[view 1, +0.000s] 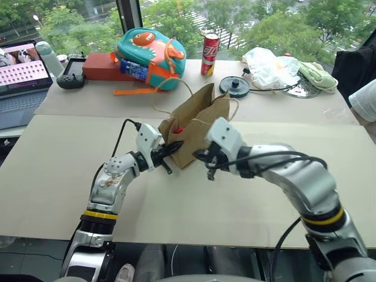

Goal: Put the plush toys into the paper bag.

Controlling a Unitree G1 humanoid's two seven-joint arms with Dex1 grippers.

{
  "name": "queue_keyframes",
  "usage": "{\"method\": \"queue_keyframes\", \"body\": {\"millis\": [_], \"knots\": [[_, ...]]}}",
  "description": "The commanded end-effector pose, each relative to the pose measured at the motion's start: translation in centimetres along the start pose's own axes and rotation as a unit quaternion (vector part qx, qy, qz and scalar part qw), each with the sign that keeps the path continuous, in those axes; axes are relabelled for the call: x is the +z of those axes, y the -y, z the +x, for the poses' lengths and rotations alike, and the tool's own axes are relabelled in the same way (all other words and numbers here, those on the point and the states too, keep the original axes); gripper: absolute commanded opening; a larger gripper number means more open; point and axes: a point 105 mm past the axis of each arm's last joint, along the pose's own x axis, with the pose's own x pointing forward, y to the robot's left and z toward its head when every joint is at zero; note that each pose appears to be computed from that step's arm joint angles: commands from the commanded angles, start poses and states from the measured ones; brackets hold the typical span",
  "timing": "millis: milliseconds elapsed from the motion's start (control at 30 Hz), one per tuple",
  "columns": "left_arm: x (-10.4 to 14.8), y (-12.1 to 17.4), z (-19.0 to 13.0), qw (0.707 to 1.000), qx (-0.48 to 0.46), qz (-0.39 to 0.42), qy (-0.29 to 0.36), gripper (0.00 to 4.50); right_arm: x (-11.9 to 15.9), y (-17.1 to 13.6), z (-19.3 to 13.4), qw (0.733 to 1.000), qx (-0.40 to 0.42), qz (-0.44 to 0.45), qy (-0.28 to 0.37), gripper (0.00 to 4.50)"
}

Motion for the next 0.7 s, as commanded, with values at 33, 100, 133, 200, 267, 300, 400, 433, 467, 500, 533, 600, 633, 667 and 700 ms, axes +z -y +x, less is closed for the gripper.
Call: {"method": "queue_keyframes", "body": {"millis": [33,100,133,200,267,300,400,433,467,500,533,600,633,667,700], "knots": [[2.8,-0.3,-0.4,0.999,-0.016,0.020,0.047,0.04,0.9,0.1,-3.4,0.999,-0.001,-0.021,0.048,0.00],[3.5,-0.8,-1.4,0.998,-0.032,0.030,0.045,0.04,0.2,0.7,-5.7,0.998,-0.009,-0.006,0.056,0.00],[3.8,-1.0,-1.8,0.998,-0.038,0.033,0.046,0.04,0.1,0.9,-6.4,0.998,-0.011,-0.001,0.059,0.00],[4.6,-0.9,-2.9,0.995,-0.073,0.035,0.049,0.04,0.0,2.0,-7.8,0.997,-0.031,0.017,0.076,0.00],[5.2,-0.5,-4.7,0.989,-0.135,0.051,0.034,0.04,-0.3,3.5,-9.7,0.993,-0.051,0.045,0.096,0.00],[5.3,-0.2,-5.5,0.985,-0.162,0.055,0.024,0.04,-0.5,3.9,-10.3,0.992,-0.054,0.052,0.100,0.00],[5.4,1.0,-6.9,0.973,-0.225,0.058,-0.002,0.04,-1.0,3.9,-11.4,0.992,-0.041,0.059,0.102,0.00],[5.3,1.3,-7.2,0.969,-0.238,0.057,-0.008,0.04,-1.2,3.9,-11.7,0.993,-0.039,0.058,0.098,0.00],[5.2,1.7,-7.6,0.964,-0.258,0.056,-0.020,0.04,-1.4,3.9,-12.0,0.993,-0.036,0.057,0.092,0.00],[4.9,2.0,-8.1,0.958,-0.278,0.058,-0.034,0.04,-1.6,3.9,-12.2,0.993,-0.033,0.060,0.091,0.00],[4.7,2.3,-8.5,0.954,-0.291,0.059,-0.043,0.04,-1.6,3.9,-12.5,0.993,-0.029,0.062,0.092,0.00],[3.8,2.1,-9.0,0.946,-0.311,0.068,-0.065,0.04,-1.8,3.7,-12.6,0.994,-0.022,0.061,0.089,0.00],[3.4,2.0,-9.0,0.943,-0.317,0.076,-0.072,0.04,-1.7,3.5,-12.7,0.994,-0.015,0.060,0.090,0.00],[3.0,1.9,-9.0,0.939,-0.323,0.083,-0.078,0.04,-1.6,3.3,-12.6,0.994,-0.010,0.060,0.093,0.00],[2.8,1.8,-8.9,0.938,-0.326,0.089,-0.079,0.04,-1.4,3.2,-12.6,0.994,-0.006,0.059,0.095,0.00]]}}
